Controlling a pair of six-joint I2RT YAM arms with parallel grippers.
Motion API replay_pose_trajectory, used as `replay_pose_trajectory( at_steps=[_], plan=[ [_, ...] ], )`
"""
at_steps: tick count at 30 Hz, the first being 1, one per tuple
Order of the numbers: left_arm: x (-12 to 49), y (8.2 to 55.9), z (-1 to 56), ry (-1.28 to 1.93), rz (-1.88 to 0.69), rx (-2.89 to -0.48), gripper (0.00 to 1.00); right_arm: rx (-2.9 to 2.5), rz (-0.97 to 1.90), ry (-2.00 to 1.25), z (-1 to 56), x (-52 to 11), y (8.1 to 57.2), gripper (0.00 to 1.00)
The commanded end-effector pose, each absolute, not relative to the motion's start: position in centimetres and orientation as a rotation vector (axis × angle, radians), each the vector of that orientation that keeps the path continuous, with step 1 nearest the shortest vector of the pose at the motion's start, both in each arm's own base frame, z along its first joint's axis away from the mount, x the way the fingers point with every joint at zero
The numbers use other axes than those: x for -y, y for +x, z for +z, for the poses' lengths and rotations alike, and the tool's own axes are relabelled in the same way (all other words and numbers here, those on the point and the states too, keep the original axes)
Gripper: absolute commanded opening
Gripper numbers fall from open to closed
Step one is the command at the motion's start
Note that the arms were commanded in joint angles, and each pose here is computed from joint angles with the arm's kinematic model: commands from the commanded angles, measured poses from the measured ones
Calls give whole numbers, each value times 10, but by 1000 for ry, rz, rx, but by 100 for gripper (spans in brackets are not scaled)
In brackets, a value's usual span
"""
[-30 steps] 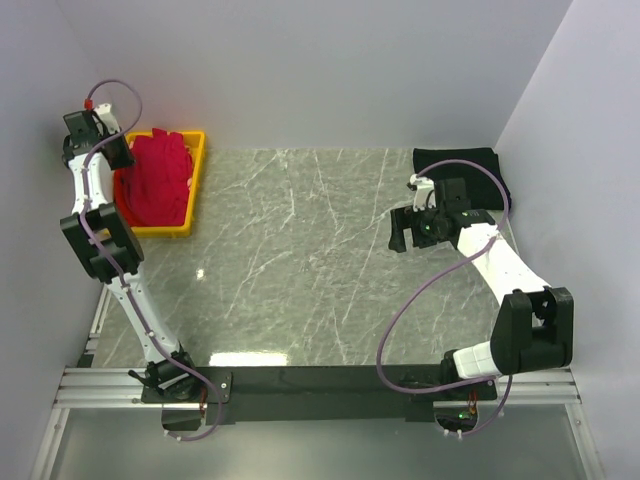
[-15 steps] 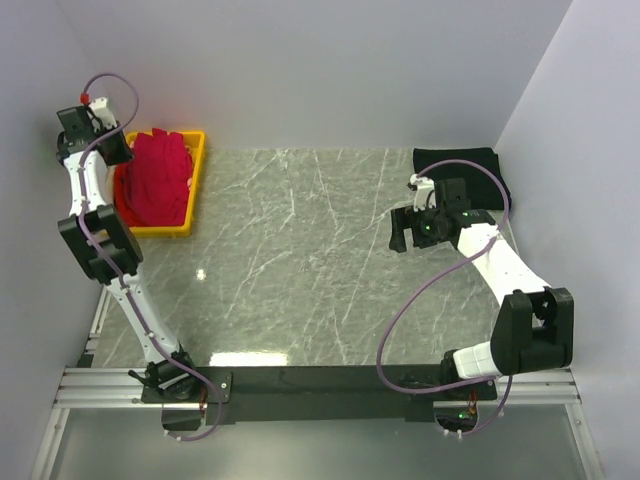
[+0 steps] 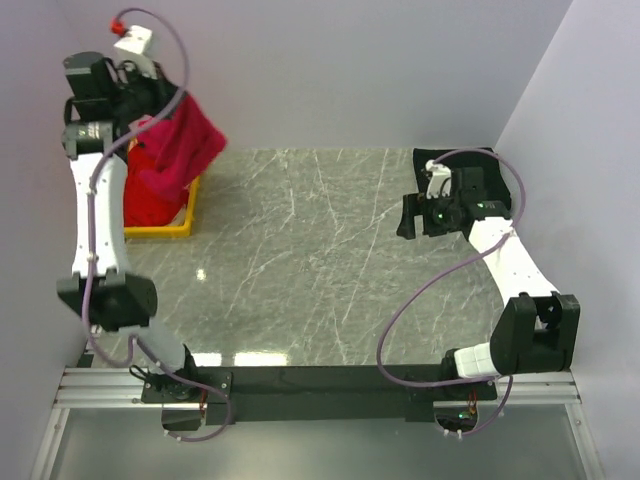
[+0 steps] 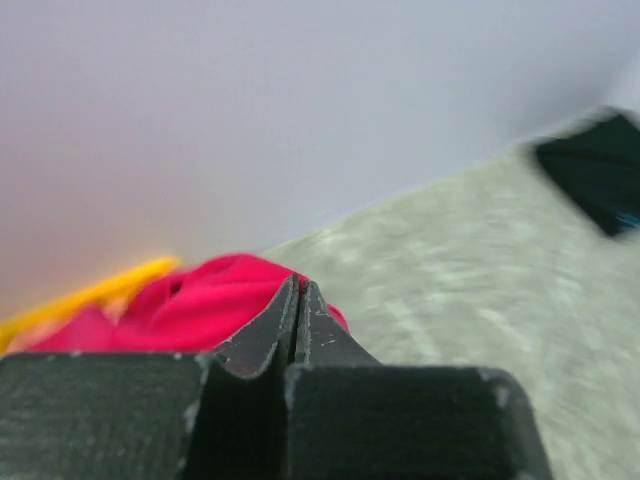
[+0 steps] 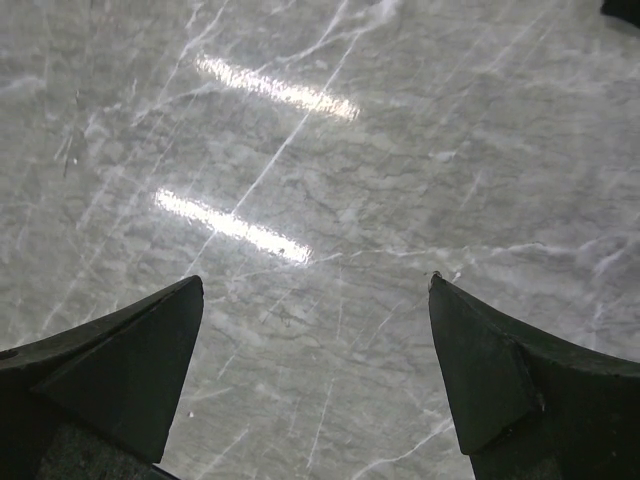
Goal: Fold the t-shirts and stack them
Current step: Grab the tshirt from the pile, then move the tshirt to the center of the board
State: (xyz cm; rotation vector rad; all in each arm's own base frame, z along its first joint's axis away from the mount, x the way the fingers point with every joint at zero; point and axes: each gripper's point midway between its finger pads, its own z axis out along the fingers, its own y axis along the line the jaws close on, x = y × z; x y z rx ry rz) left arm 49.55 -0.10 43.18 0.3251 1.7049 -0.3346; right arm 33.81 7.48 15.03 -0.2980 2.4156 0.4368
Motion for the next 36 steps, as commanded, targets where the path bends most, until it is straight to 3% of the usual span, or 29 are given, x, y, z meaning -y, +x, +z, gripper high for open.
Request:
replay_pose_trajectory(
  at_steps=[1,8,9,10,11,12,14,19,24,30,36],
  plan=[
    [61,458,442,515,-414,-1637,0,-2347,469,-264,180,-71,343,100],
    [154,390,399,751,-741,-1683,1,-2350,439,-244,184,-61,341,100],
    [156,387,386,754,-774,-1716,9,-2348,436,-238,184,-59,341,100],
    [156,384,372,748,-799,-1767,24,-2347,452,-247,184,-61,340,100],
    [154,385,362,737,-793,-1804,59,-2352,458,-256,183,-62,339,100],
    [150,388,344,711,-799,-1860,76,-2353,469,-262,183,-63,340,100],
    [136,389,327,654,-818,-1905,99,-2356,499,-295,182,-68,339,100],
    [123,363,265,642,-775,-1995,98,-2401,485,-327,162,-70,343,99],
    [144,295,179,864,-816,-2111,83,-2513,386,-467,124,-88,350,83],
    [165,232,104,1175,-734,-2194,92,-2649,346,-494,81,-111,372,80],
    [177,225,66,1318,-519,-2143,98,-2707,394,-455,54,-129,389,82]
  ],
)
